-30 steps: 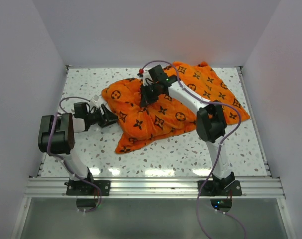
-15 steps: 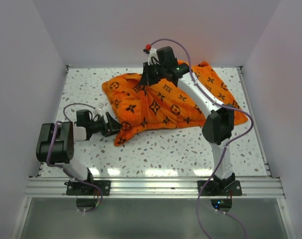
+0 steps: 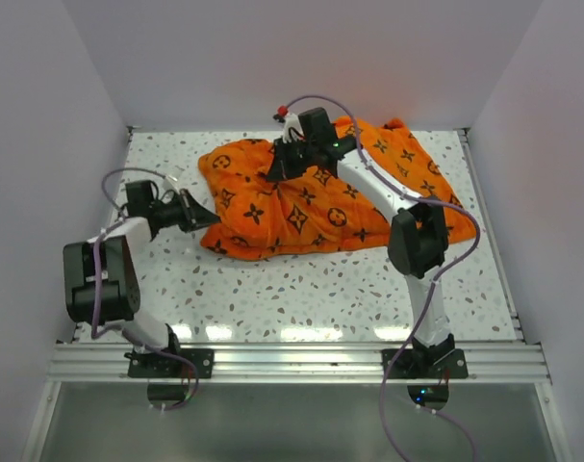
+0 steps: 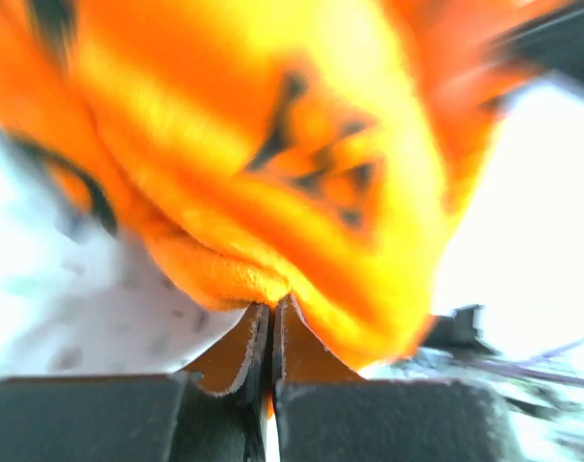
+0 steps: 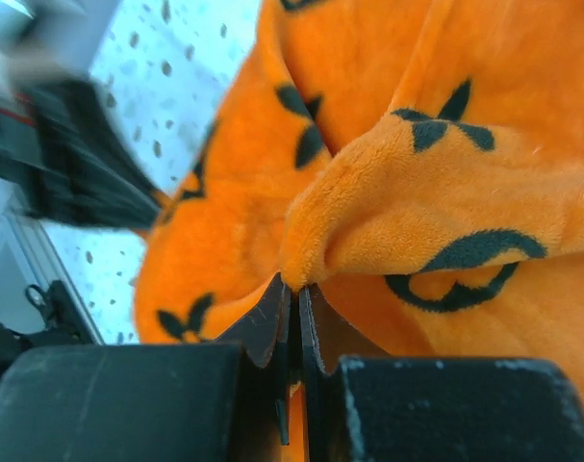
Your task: Put the pillow into the pillowcase
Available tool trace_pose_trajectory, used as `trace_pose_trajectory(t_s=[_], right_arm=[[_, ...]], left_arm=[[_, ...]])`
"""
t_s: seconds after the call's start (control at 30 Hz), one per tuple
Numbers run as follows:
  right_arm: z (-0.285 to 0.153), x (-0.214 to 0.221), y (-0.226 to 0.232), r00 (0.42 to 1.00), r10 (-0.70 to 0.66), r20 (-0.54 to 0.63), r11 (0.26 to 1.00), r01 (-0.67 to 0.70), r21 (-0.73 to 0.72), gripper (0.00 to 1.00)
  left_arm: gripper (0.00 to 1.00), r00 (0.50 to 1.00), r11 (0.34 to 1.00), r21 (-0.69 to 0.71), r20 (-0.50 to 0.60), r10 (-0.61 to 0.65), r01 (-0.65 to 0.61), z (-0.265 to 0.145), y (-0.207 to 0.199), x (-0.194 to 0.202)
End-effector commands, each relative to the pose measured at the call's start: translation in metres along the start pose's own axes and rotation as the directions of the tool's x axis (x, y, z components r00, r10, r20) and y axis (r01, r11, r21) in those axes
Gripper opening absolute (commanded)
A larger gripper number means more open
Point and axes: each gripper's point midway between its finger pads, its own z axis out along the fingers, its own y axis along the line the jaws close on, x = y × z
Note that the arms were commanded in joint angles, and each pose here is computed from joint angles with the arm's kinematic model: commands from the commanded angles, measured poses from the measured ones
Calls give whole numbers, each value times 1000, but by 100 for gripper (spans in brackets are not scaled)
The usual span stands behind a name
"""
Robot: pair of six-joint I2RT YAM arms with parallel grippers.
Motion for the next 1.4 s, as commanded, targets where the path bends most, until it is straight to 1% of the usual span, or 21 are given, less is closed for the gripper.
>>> trace_pose_trajectory(t_s=[0.0,0.1,0.2,0.23,0.27,0.3,0.37,0.4,0.43,0.47,0.5,0.53,0.6,0.63,0.77,0.87,1.0,1.03,1.13,1.2,1.37], right_arm=[[36,41,-12,997,-11,-77,1000,9,-27,0],[65,88,-41,985,-6,-174,999,15,48,0],[85,102,-59,979,28,-202,996,-10,91,0],[86,101,-52,977,40,-211,998,-28,58,7],[82,86,-41,978,32,-204,999,-26,31,17],[74,76,-31,980,15,-198,1000,-15,1,42],[46,54,-15,981,-66,-183,997,60,-39,66],[29,43,-18,982,-88,-165,996,83,-36,77],[0,21,-7,984,-131,-117,991,127,-39,98],[-19,22,-9,977,-161,-139,987,156,-42,99],[-40,15,-25,979,-156,-131,988,157,-8,99],[-69,16,-29,971,-187,-149,981,192,21,98],[-109,19,-66,970,-167,-177,975,189,117,99],[-133,20,-74,963,-198,-181,964,225,144,99],[-226,85,-157,960,-11,-281,947,100,305,99],[-286,135,-194,929,53,-367,919,99,382,99],[-329,196,-221,876,43,-480,890,185,417,99],[-330,218,-229,848,33,-529,885,221,410,98],[-336,233,-236,833,-13,-553,857,294,423,99],[-333,257,-237,811,10,-584,859,292,420,98],[-316,275,-274,844,62,-534,794,282,538,99]], left_arm=[[0,947,946,-49,10,321,-320,-48,-60,-29],[0,866,866,-134,76,494,-482,-70,-100,-59],[0,842,815,-292,55,536,-500,-86,-95,-77],[0,846,793,-375,43,532,-480,-90,-81,-84],[0,837,776,-405,44,545,-484,-92,-76,-92],[0,843,769,-436,42,536,-467,-91,-64,-100],[0,822,741,-492,85,564,-458,-91,-54,-129],[0,839,746,-508,78,538,-431,-84,-34,-139],[0,840,744,-515,83,537,-425,-79,-26,-149],[0,824,730,-527,96,559,-435,-79,-30,-171],[10,851,741,-530,68,521,-412,-66,-5,-177],[41,831,727,-521,59,553,-447,-66,-12,-193],[57,850,725,-541,35,526,-427,-59,9,-203],[63,832,712,-530,21,554,-460,-61,9,-206],[100,767,599,-592,-50,640,-539,-90,16,-211],[100,704,539,-537,-155,693,-649,-103,21,-190],[100,634,532,-352,-331,699,-770,-97,42,-130],[100,586,515,-280,-375,718,-810,-94,47,-116],[100,595,575,-197,-450,666,-794,-92,69,-73],[100,566,547,-189,-458,686,-816,-92,76,-66],[100,558,540,-186,-463,689,-821,-86,97,-45]])
